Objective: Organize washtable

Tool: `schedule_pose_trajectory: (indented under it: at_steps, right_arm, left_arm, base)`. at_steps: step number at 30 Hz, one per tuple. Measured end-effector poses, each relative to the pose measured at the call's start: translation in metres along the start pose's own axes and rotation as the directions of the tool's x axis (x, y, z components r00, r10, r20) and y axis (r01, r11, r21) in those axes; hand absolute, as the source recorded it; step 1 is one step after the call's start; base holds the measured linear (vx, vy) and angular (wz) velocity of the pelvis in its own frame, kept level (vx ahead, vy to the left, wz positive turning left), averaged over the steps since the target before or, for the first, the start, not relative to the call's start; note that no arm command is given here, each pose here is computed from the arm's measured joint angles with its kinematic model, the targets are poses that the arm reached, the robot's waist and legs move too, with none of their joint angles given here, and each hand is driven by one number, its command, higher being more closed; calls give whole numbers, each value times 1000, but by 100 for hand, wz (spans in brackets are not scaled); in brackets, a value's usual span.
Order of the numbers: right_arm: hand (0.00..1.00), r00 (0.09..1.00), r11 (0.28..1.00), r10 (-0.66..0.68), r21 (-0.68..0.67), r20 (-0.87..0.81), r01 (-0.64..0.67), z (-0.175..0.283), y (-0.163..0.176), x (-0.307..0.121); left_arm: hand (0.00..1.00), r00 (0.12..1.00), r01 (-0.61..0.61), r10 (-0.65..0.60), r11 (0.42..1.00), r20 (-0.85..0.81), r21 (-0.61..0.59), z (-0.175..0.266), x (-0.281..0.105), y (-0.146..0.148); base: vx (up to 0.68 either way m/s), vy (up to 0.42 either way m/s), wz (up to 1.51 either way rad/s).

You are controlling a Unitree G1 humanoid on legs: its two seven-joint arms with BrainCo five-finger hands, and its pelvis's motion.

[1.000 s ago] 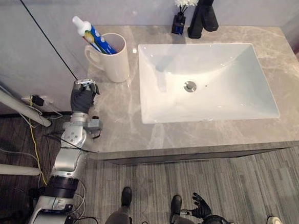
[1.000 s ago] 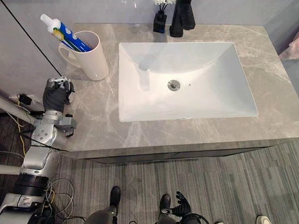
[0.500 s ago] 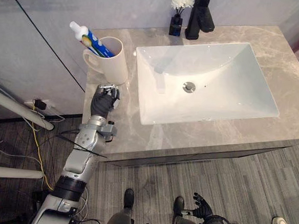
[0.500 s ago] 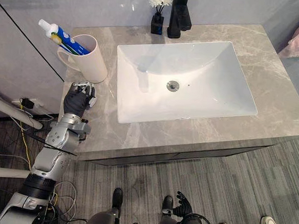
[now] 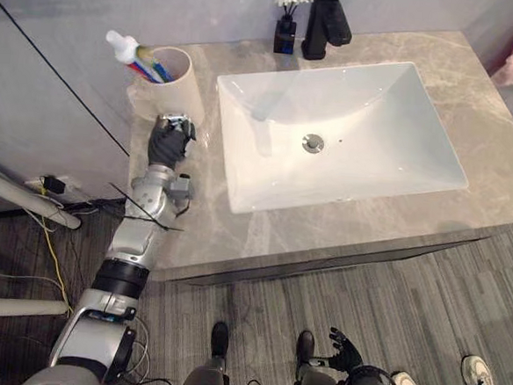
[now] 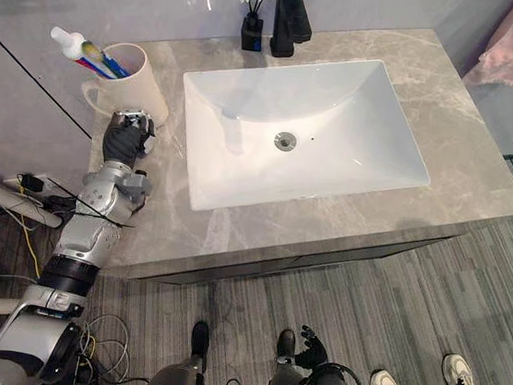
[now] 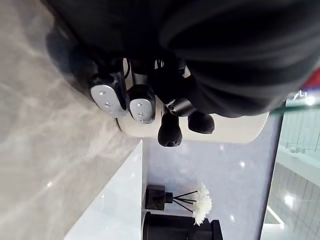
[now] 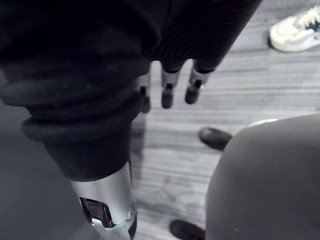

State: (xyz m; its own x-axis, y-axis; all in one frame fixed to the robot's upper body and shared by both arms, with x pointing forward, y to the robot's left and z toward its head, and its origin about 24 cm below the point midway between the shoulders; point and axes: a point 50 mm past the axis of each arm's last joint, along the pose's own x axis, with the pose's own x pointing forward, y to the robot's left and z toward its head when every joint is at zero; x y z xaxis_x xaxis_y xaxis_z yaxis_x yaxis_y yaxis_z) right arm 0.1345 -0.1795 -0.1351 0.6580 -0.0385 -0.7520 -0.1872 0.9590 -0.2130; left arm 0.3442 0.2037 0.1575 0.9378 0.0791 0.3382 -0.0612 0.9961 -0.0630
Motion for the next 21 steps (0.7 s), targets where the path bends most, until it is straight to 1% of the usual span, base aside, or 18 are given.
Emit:
schedule_pose_trajectory:
  at_steps: [6, 10, 14, 21]
  right_arm:
    - [0, 1000, 1000, -1, 4, -2, 1, 0, 0, 0]
    - [0, 1000, 1000, -3, 5, -2, 3, 0, 0, 0]
    - [0, 1000, 1000, -3, 6, 0, 3, 0, -1, 0]
    - [0, 1000, 1000, -5, 10, 5, 5, 1, -1, 0]
  left_arm:
    - [100, 1000, 0, 0, 1000, 3, 13, 1, 2, 0]
    - [100, 1000, -13, 13, 998, -3, 55, 3, 10, 4]
    - [100, 998, -57, 58, 992, 1, 113, 10, 23, 13]
    - [100, 996, -85, 84, 988, 13, 127, 14, 24, 20]
  base:
    - [-3, -1, -1]
    - [0, 0, 0]
    - [0, 0, 0]
    - [0, 0, 0]
